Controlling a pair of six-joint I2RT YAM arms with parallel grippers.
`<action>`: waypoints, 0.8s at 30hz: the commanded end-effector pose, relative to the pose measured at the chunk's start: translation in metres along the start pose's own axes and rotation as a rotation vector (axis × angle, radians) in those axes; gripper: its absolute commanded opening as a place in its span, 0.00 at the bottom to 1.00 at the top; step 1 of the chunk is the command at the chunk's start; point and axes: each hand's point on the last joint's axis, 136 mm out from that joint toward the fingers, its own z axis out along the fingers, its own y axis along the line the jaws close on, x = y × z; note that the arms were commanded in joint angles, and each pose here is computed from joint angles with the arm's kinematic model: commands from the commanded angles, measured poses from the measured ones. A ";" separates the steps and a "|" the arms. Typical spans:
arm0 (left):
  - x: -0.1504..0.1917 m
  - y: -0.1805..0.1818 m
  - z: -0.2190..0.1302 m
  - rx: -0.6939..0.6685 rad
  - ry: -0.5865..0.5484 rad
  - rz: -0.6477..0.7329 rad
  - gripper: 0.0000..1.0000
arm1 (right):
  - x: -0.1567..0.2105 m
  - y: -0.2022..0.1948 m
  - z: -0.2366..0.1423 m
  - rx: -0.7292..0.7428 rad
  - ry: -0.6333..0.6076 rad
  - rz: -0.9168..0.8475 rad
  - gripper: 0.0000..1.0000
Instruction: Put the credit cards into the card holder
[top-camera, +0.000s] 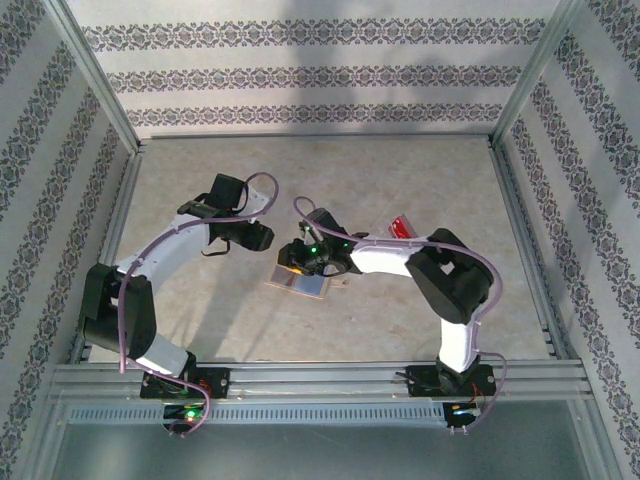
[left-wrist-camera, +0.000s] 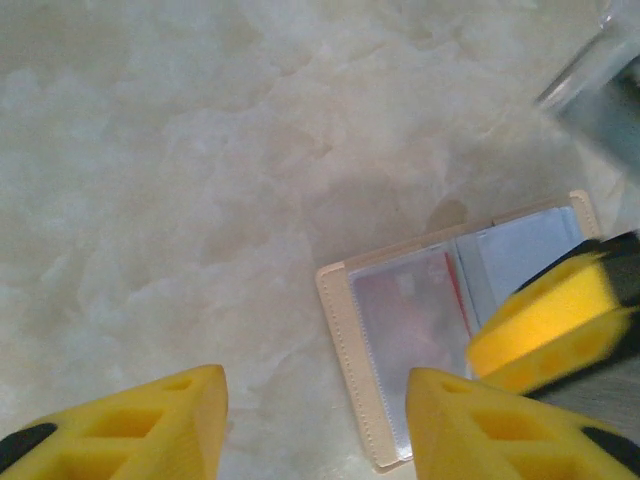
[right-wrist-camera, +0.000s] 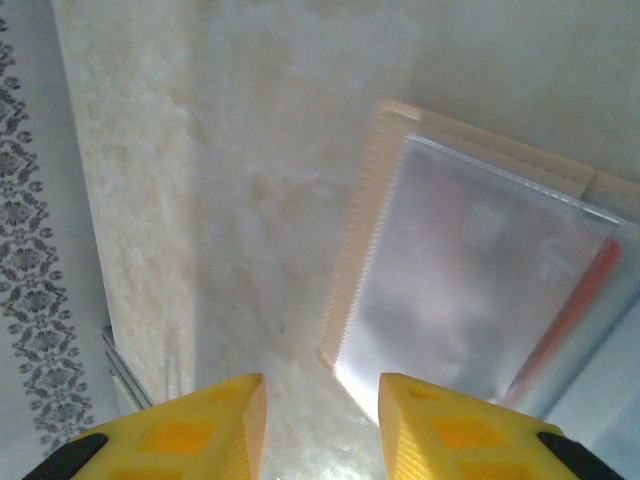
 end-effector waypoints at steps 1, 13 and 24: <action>-0.009 -0.004 -0.009 0.021 -0.033 0.055 0.59 | -0.017 -0.001 -0.044 0.125 -0.069 -0.122 0.38; -0.038 -0.043 -0.024 0.134 -0.059 0.176 0.83 | -0.041 -0.041 -0.158 0.387 -0.204 -0.240 0.53; -0.075 -0.108 -0.005 0.194 -0.022 0.424 1.00 | -0.050 -0.083 -0.244 0.505 -0.298 -0.183 0.67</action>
